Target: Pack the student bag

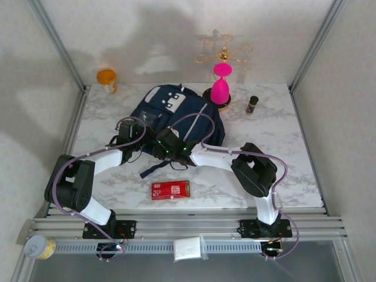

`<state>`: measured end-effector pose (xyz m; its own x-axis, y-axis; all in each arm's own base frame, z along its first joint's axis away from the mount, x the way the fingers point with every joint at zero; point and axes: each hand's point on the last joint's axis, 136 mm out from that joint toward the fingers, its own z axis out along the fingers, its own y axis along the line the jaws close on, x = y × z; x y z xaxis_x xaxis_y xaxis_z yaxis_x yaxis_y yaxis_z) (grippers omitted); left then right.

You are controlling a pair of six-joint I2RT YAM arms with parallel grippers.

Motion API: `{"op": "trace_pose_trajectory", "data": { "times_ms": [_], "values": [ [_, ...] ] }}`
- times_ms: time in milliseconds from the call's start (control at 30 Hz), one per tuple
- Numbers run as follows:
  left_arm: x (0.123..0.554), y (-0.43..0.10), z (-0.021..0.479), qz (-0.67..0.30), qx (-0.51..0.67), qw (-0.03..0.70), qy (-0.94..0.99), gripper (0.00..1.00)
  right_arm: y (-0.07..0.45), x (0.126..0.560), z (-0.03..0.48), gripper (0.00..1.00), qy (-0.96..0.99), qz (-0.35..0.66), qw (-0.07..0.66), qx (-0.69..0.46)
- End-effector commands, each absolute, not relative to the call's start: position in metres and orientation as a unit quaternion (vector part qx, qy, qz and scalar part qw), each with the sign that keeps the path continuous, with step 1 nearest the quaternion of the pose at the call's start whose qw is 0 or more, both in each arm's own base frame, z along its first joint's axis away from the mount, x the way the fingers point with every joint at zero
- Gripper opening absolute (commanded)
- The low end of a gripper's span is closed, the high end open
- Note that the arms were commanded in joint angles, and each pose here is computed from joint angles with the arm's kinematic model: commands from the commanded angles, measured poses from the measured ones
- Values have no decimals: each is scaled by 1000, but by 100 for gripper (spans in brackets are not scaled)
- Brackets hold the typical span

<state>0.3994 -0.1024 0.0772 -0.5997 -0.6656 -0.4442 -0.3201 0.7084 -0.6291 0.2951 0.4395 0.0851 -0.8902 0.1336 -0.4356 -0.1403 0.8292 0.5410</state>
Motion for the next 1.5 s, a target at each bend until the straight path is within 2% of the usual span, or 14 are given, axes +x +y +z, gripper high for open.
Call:
{"op": "trace_pose_trajectory", "data": {
  "times_ms": [0,433,567,800,967,1167,1467],
  "values": [
    [388,-113,67,-259,-277,317,869,60,431,310,65,37,928,275,250,31],
    [382,-118,61,-264,-281,310,869,61,437,330,55,33,917,265,297,27],
    [380,-114,59,-252,-290,313,869,62,435,337,60,29,912,257,320,19],
    [386,-99,58,-229,-306,323,866,63,431,334,77,9,907,259,333,-3],
    [391,-98,63,-234,-307,328,862,63,428,331,82,2,906,258,336,-15],
    [398,-87,62,-214,-318,337,860,63,420,318,86,0,923,240,301,-22],
    [423,-61,75,-189,-305,350,866,63,353,269,69,0,951,192,242,2]
  ]
}}
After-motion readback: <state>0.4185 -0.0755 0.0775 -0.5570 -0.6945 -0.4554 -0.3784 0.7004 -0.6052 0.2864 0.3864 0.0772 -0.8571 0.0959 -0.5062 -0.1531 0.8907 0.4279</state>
